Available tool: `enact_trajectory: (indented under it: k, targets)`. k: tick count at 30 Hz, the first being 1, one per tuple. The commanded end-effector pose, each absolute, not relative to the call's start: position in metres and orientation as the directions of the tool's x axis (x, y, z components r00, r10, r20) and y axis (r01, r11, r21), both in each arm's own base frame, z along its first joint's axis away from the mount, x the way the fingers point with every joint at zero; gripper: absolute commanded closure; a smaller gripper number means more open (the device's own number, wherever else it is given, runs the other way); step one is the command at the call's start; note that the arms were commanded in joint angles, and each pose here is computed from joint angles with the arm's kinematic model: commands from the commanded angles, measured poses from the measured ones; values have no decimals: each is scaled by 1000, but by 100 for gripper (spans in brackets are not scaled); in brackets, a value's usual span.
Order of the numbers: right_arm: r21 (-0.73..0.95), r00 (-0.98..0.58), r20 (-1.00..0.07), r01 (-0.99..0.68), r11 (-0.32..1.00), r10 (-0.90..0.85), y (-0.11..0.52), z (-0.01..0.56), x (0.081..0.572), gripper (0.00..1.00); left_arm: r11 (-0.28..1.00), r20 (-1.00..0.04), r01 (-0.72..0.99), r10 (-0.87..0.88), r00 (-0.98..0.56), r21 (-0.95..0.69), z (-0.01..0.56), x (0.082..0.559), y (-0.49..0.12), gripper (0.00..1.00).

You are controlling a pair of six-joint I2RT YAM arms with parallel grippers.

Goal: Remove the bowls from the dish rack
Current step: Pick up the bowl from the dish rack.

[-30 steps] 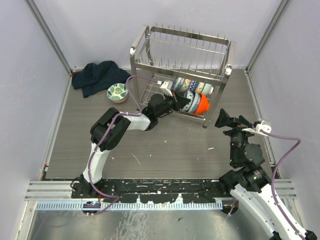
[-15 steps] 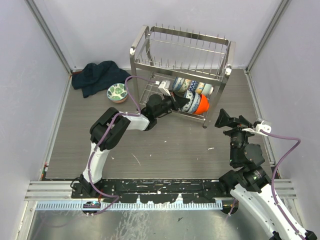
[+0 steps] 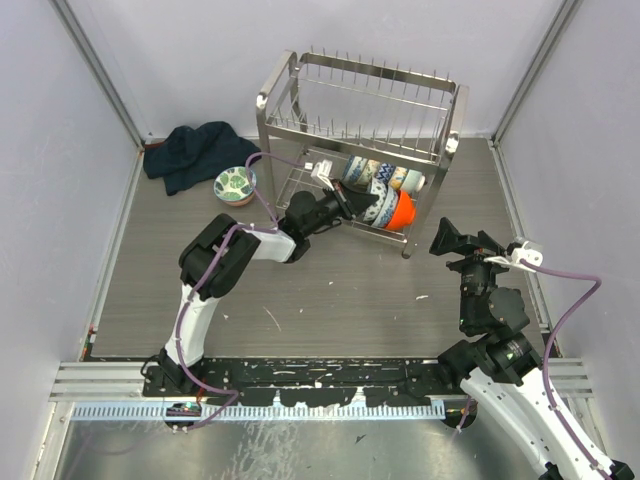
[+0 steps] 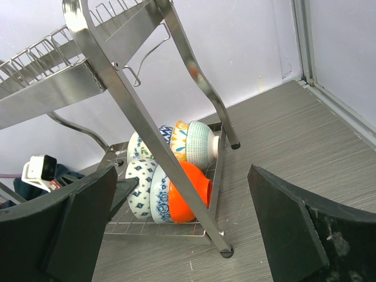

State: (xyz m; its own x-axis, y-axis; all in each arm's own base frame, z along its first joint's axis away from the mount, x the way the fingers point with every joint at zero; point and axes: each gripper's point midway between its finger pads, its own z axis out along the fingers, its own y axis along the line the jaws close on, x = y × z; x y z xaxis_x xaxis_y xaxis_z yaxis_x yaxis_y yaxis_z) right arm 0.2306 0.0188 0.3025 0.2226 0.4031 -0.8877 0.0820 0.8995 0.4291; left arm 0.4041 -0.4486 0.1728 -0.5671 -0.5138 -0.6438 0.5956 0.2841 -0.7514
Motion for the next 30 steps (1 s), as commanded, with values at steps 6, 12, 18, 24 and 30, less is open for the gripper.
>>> enact_trajectory:
  k: [6,12,18,24,30]
  targets:
    - [455,255,-869,77,887,424,17,315,230,0,176,-606,678,-641,-471,-714,230,414,-431,100]
    - [456,256,-868,71,887,426,18,316,230,0,182,-606,676,-645,-466,-714,233,412,-428,100]
    - [454,252,-870,70,888,424,19,316,232,0,172,-598,687,-665,-448,-706,248,409,-423,100]
    - [452,250,-871,68,889,424,20,315,233,0,168,-595,699,-679,-429,-695,262,407,-418,100]
    - [450,247,-872,69,890,422,21,315,234,0,161,-590,707,-692,-416,-688,273,402,-413,100]
